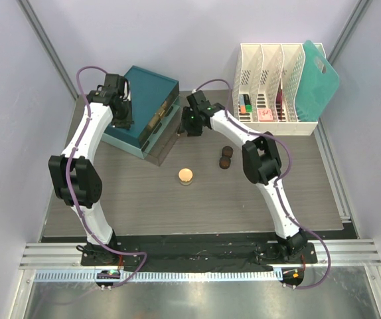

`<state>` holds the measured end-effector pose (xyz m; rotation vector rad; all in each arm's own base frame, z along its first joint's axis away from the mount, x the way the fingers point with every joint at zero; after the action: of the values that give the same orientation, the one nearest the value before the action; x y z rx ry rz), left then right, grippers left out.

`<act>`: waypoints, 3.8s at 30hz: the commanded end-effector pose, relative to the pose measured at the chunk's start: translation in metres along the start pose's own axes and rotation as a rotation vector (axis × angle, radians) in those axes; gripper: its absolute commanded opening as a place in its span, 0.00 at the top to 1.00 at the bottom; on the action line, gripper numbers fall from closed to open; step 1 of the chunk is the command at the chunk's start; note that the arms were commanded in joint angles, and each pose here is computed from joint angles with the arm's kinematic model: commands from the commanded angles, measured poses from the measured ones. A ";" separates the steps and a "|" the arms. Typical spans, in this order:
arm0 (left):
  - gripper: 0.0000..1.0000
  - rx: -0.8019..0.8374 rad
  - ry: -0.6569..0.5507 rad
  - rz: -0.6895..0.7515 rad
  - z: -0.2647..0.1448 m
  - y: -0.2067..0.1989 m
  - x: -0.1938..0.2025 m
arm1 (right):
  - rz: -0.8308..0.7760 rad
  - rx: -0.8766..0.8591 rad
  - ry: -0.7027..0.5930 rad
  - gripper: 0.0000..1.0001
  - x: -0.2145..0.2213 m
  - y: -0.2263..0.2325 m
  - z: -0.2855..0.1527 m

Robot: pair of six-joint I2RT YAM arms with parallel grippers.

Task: Organize the makeup

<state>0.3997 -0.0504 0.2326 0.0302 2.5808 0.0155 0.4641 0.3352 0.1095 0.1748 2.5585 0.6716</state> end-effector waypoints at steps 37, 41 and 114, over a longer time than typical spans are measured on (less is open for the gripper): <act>1.00 -0.005 0.114 0.028 0.006 0.002 0.019 | -0.338 0.549 0.067 0.27 0.042 -0.121 -0.137; 1.00 -0.001 0.119 0.029 0.006 0.001 0.021 | -0.322 0.557 0.063 0.26 0.040 -0.127 -0.122; 1.00 -0.005 0.108 0.023 -0.002 0.002 0.020 | -0.470 -0.066 -0.066 0.30 0.005 0.063 -0.106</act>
<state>0.3999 -0.0504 0.2325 0.0310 2.5850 0.0163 0.4096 0.3693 0.1400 -0.4794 2.5292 0.5728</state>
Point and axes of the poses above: each gripper's point midway between its finger pads, its own z axis out along the fingers, its own y axis along the line the jaws close on, x = y × z, the point moved 6 cm from there along -z, back along the fingers, and after that the axes turned 4 degrees about z, right-handed, at the moved point
